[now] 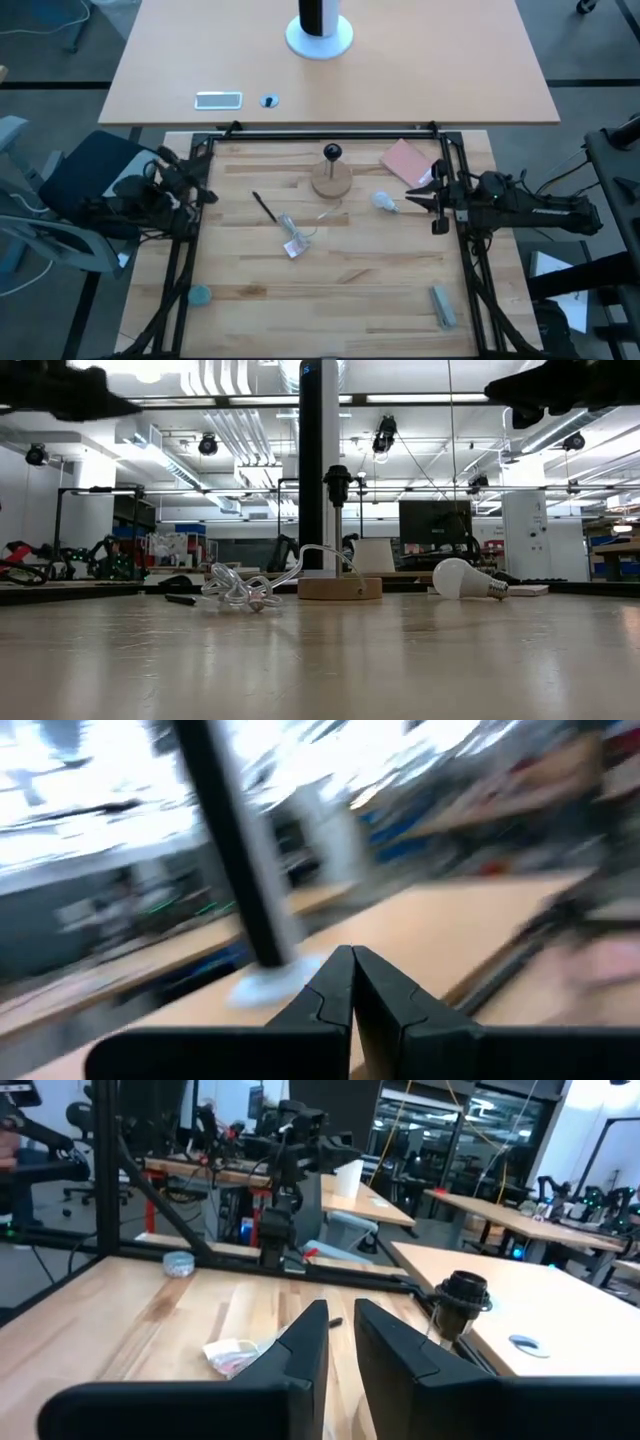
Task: Screw lightbulb
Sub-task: Return to Home Position
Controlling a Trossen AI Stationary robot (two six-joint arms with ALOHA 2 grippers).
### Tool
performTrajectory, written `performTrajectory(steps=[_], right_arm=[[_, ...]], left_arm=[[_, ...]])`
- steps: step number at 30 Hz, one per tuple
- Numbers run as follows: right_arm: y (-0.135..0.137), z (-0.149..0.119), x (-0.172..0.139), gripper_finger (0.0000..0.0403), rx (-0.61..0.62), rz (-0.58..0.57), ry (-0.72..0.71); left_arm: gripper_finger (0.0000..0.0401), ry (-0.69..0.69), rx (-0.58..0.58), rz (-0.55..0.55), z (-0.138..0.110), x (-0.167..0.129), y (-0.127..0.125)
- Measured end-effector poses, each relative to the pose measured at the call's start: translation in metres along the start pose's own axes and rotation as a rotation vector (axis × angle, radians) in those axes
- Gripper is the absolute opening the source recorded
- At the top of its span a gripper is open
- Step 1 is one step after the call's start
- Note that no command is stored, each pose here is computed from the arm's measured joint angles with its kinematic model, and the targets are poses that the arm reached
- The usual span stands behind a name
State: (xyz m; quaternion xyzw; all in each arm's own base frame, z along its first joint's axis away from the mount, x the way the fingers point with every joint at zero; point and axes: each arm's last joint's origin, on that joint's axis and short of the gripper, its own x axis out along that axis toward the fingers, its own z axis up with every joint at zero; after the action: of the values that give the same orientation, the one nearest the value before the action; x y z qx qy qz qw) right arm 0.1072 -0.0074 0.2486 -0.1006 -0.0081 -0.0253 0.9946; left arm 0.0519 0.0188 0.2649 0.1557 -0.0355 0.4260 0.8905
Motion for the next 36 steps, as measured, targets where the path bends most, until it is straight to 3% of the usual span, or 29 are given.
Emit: performTrajectory(steps=[5,19,28,36], right_arm=[[0.000,0.000,0.000,0.0060,-0.019,-0.001,-0.004],[0.000,-0.002,0.002,0.0053,-0.050,0.000,0.015],[0.001,-0.004,0.004,0.0046,-0.040,0.005,0.037],[0.001,-0.006,0.004,0.0060,0.000,0.008,0.056]], left_arm=[[0.0000,0.185,0.076,0.297,-0.005,0.000,0.006],[0.0000,0.281,-0.073,0.654,-0.006,-0.001,0.018],[0.0000,0.323,-0.044,0.761,-0.012,0.001,0.019],[0.0000,0.270,-0.019,0.642,-0.011,0.008,0.012]])
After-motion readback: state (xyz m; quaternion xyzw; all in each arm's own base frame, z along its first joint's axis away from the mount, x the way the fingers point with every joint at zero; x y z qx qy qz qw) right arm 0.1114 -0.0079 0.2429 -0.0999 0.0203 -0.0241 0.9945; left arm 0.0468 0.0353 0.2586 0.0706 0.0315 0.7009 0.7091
